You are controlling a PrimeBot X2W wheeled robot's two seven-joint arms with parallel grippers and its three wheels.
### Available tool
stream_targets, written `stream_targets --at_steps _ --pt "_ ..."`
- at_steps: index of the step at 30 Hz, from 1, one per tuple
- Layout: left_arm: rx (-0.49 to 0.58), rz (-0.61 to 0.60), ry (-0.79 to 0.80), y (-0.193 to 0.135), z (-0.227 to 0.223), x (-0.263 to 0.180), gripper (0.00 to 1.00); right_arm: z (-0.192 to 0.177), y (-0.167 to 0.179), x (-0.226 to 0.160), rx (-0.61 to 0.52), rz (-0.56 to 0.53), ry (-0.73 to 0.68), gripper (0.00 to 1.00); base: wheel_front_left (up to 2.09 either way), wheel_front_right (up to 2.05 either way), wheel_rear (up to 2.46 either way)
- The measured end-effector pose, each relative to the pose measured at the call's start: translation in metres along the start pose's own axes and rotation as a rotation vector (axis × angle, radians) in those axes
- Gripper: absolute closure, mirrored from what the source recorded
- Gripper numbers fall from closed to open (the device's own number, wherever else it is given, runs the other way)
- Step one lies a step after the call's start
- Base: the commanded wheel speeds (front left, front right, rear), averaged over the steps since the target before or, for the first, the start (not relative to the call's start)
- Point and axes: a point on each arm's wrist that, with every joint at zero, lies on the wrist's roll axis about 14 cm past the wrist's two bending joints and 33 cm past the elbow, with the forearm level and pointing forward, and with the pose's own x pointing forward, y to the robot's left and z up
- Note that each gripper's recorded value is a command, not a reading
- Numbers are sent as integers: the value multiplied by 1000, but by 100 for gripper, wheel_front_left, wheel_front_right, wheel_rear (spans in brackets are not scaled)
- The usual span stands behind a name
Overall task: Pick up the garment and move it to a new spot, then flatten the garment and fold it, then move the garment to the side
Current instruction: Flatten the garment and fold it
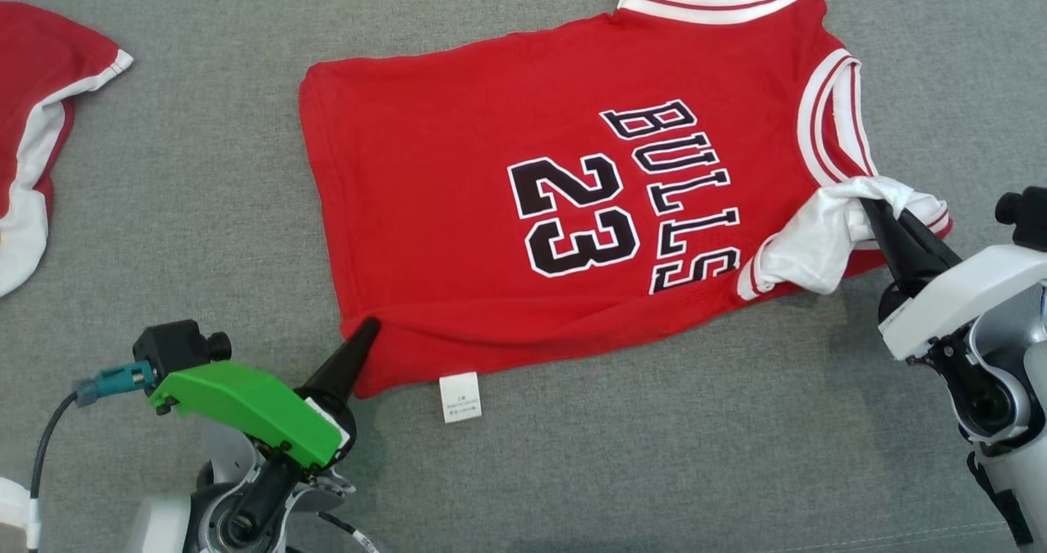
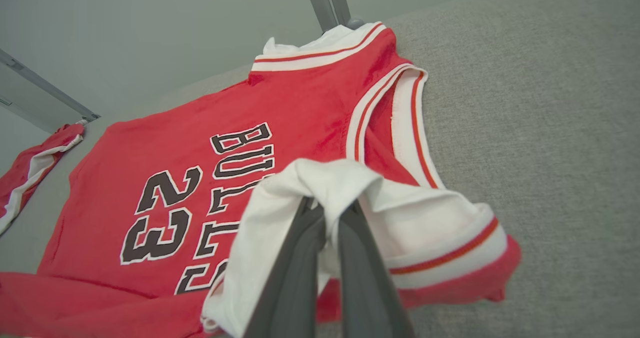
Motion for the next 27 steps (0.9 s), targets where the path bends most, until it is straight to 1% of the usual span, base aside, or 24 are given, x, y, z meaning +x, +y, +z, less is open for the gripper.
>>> stream_targets --at_steps 1,2,3,6,11,15,18,22,25,27 --pt "-1 6 -1 1 2 2 59 1 0 3 -7 0 2 100 0 0 0" --pt "-3 12 -7 2 4 4 0 2 0 6 -26 1 4 25 0 0 0" --pt "-8 21 -14 4 7 5 0 3 0 9 -46 2 7 0 0 0 0" --pt "-17 34 -37 7 13 8 0 6 -6 14 -94 -13 11 0 0 0 0" --pt "-32 55 -89 14 21 3 0 18 -7 14 -111 -18 -40 0 0 0 0" --pt "7 59 -139 17 25 -9 0 24 -13 1 -166 -32 -72 0 0 0 0" --pt "87 44 -201 11 30 -20 0 24 -18 -13 -222 -47 -93 0 0 0 0" --pt "199 33 -280 5 29 -33 0 27 -24 -35 -334 -78 -123 0 0 0 0" --pt "297 47 -299 6 15 -39 0 25 -21 -50 -356 -94 -154 0 0 0 0" --pt "324 58 -321 8 7 -41 0 28 -18 -58 -367 -104 -195 0 0 0 0"
